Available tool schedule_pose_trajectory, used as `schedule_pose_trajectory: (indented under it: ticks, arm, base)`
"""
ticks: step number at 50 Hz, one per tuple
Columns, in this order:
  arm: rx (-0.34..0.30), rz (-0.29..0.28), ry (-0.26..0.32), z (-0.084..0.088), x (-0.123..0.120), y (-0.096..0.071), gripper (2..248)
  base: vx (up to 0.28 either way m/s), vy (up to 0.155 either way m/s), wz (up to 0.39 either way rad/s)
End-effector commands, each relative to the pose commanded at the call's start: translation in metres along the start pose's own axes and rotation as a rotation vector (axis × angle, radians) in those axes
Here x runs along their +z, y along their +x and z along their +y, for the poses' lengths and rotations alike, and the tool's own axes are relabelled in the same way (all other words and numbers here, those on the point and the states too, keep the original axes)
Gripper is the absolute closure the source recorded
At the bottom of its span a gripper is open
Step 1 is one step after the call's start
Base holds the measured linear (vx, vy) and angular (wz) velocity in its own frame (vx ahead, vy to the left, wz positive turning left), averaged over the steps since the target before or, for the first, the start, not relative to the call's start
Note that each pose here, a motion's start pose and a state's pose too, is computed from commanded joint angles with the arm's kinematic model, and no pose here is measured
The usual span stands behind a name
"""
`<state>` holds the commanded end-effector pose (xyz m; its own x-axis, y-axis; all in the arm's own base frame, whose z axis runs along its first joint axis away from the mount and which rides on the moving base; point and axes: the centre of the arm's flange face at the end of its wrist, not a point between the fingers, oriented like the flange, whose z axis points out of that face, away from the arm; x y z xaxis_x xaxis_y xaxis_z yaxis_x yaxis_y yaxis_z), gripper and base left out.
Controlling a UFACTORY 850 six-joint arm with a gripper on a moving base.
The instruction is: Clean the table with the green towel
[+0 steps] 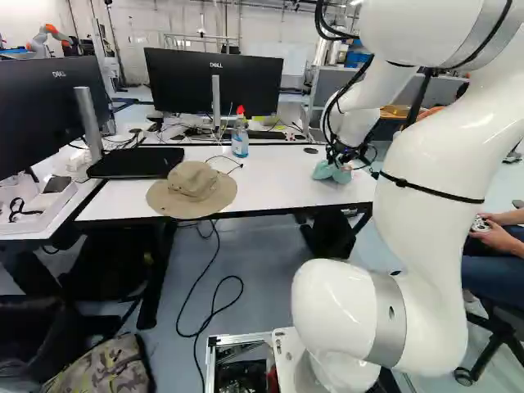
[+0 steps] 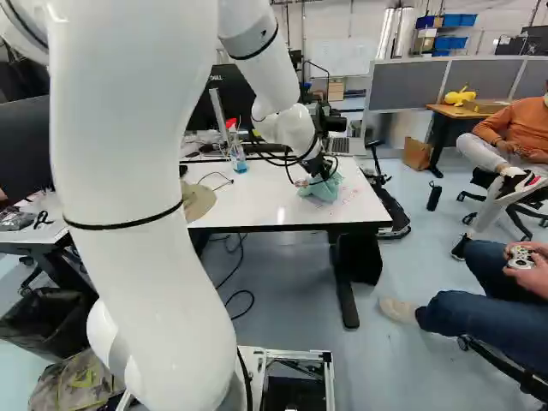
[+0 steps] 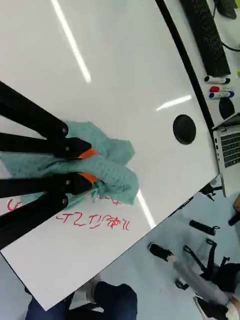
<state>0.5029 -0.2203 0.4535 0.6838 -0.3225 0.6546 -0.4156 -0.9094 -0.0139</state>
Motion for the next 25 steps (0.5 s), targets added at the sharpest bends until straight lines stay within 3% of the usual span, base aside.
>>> schedule_pose_trajectory:
  ticks: [12,25]
  arm:
    - [0.016,-0.004,-0.014,0.012,0.024,0.009,203]
    - [0.015,0.007,-0.013,0.011,0.042,0.011,203]
  base:
    - [0.000,0.000,0.000]
    - [0.000,0.000,0.000]
